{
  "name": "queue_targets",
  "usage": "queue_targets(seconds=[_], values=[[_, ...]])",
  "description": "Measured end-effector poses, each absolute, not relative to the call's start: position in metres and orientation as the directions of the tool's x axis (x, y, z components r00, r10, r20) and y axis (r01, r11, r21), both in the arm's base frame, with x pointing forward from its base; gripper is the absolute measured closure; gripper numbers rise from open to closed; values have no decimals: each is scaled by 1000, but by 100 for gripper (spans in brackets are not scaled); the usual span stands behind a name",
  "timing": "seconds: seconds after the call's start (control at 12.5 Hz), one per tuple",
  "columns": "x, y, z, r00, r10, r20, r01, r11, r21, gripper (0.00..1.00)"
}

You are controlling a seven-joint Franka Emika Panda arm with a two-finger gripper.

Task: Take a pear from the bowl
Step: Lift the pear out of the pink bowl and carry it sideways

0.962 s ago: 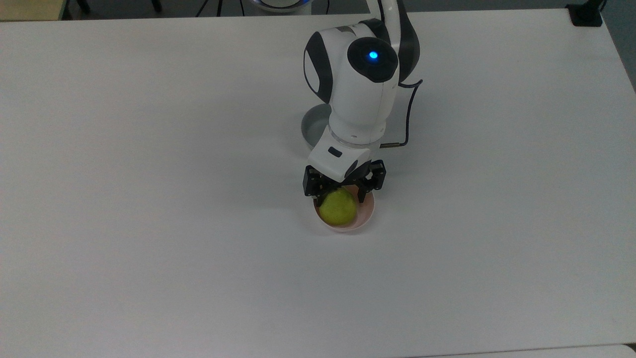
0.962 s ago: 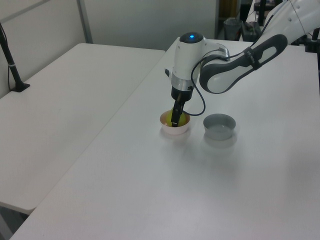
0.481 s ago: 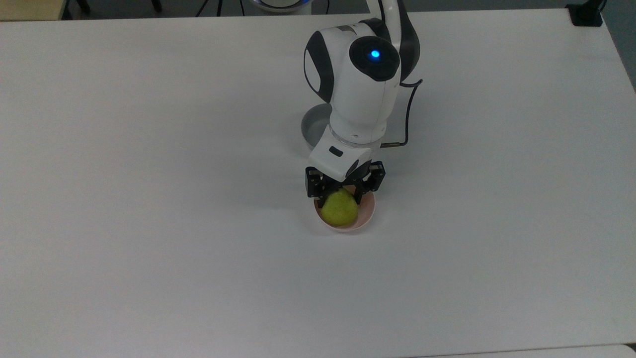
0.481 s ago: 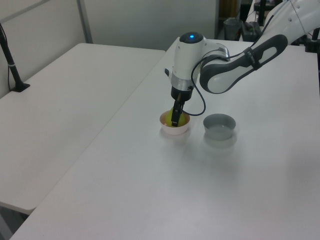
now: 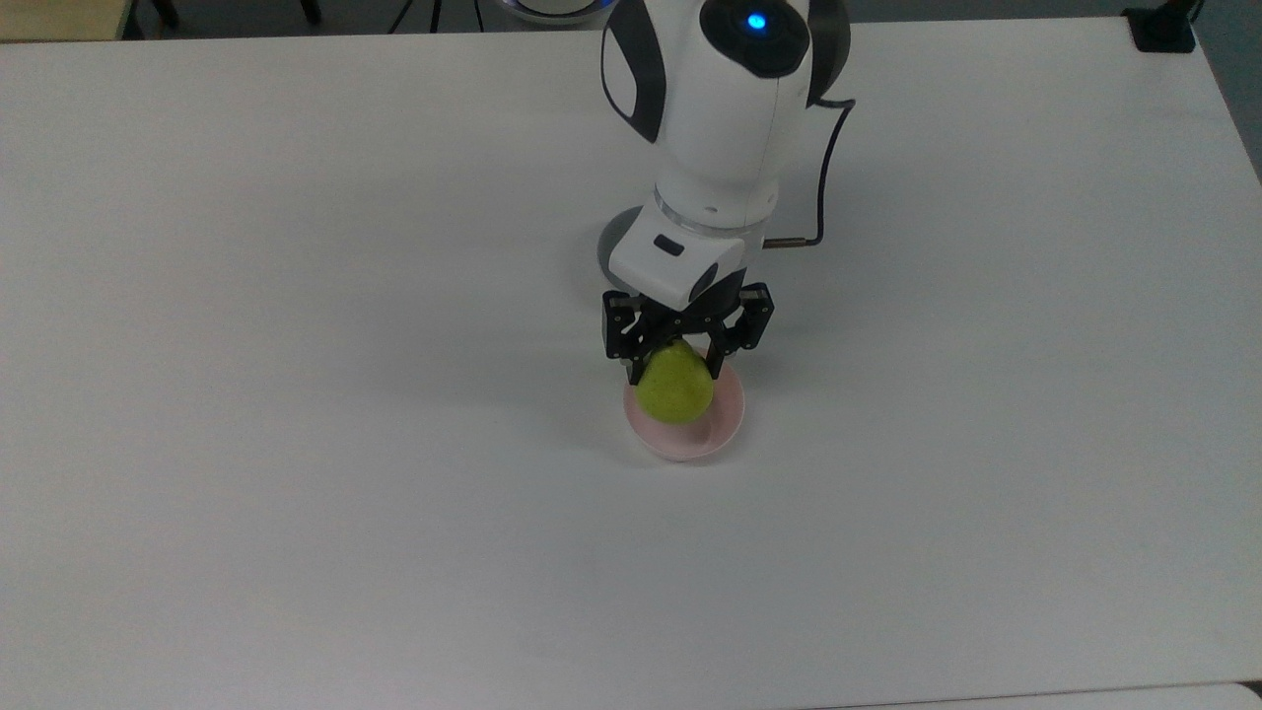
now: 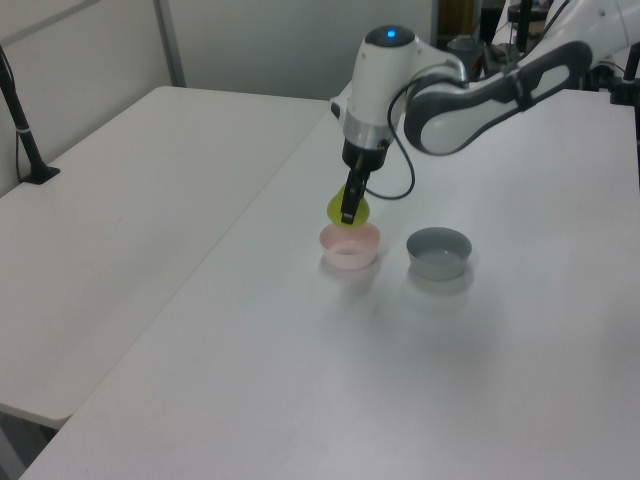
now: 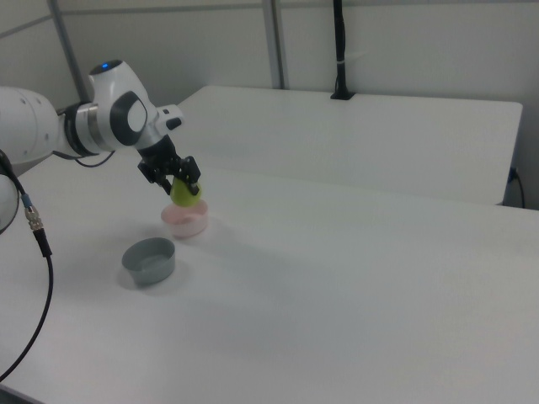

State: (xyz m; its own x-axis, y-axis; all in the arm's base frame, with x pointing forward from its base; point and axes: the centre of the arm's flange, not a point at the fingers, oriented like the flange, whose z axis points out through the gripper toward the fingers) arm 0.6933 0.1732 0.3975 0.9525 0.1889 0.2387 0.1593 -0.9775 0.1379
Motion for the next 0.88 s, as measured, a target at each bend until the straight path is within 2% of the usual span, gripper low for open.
queue_targets(seconds=[0.48,0.88], values=[[669,157,493,962,197,191,177,-977,115,26],[681,81,498,967,182,176,160,-978,134,26]])
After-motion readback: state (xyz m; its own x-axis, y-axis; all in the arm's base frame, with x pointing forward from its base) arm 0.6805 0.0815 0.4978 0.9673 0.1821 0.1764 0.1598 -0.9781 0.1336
